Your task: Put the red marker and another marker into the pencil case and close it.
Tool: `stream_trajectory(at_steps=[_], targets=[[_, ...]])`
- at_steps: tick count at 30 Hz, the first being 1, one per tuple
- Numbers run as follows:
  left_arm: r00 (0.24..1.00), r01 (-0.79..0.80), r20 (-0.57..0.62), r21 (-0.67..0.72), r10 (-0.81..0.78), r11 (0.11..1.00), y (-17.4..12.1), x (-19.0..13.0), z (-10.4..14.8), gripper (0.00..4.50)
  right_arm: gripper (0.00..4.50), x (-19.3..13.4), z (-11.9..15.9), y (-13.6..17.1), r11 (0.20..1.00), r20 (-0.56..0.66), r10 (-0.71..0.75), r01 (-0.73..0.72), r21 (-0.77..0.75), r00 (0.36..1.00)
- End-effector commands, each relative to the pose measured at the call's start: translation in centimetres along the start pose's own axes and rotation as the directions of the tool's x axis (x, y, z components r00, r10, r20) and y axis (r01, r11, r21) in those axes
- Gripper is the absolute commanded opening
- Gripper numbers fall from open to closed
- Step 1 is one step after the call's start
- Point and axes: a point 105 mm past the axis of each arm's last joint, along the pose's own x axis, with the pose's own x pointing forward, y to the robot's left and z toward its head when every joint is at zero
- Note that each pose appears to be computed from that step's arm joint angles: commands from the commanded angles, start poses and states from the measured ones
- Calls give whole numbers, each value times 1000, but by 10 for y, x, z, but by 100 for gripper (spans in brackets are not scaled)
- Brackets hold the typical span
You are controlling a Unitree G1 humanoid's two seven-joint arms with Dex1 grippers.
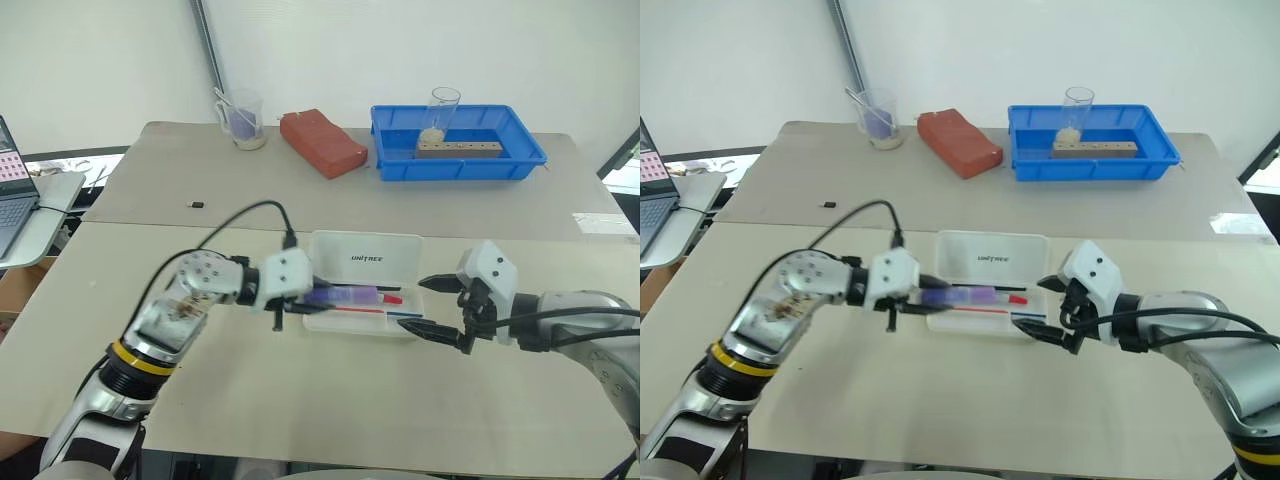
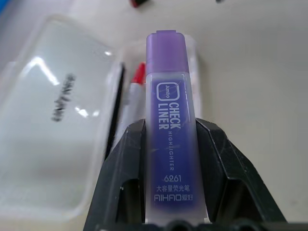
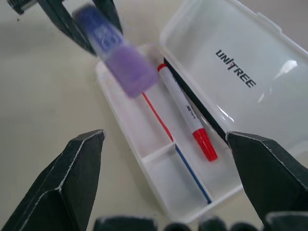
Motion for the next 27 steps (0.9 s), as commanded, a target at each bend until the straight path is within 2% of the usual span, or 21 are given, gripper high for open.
stream_trajectory(at_steps=[1,6,14,16,17,21,22,25,27], targets=[[1000,8,2,75,-8,997,5,4,5,96,445,-9,13,0,998,35,-33,34,-52,999],[1000,-22,18,57,21,998,14,9,2,96,445,-12,14,3,997,43,-57,59,-41,997],[999,-6,39,48,4,999,12,13,3,96,445,-15,8,1,996,33,-90,90,-15,995],[999,1,42,48,-3,999,10,14,3,199,445,-15,8,-1,995,37,-100,100,-5,994],[999,5,44,45,-7,999,9,15,3,224,445,-15,8,-2,995,38,-102,102,-3,994],[999,11,49,45,-13,999,7,14,5,413,445,-18,5,-7,994,29,-114,113,6,993],[999,9,52,48,-11,999,7,13,7,448,445,-20,3,-11,992,19,-124,124,6,992],[997,4,82,64,-10,998,7,8,18,448,445,-29,-7,-26,986,-29,-167,167,-3,985],[988,-10,157,75,-2,997,8,4,36,448,445,-38,-21,-42,976,-101,-215,216,-5,971]])
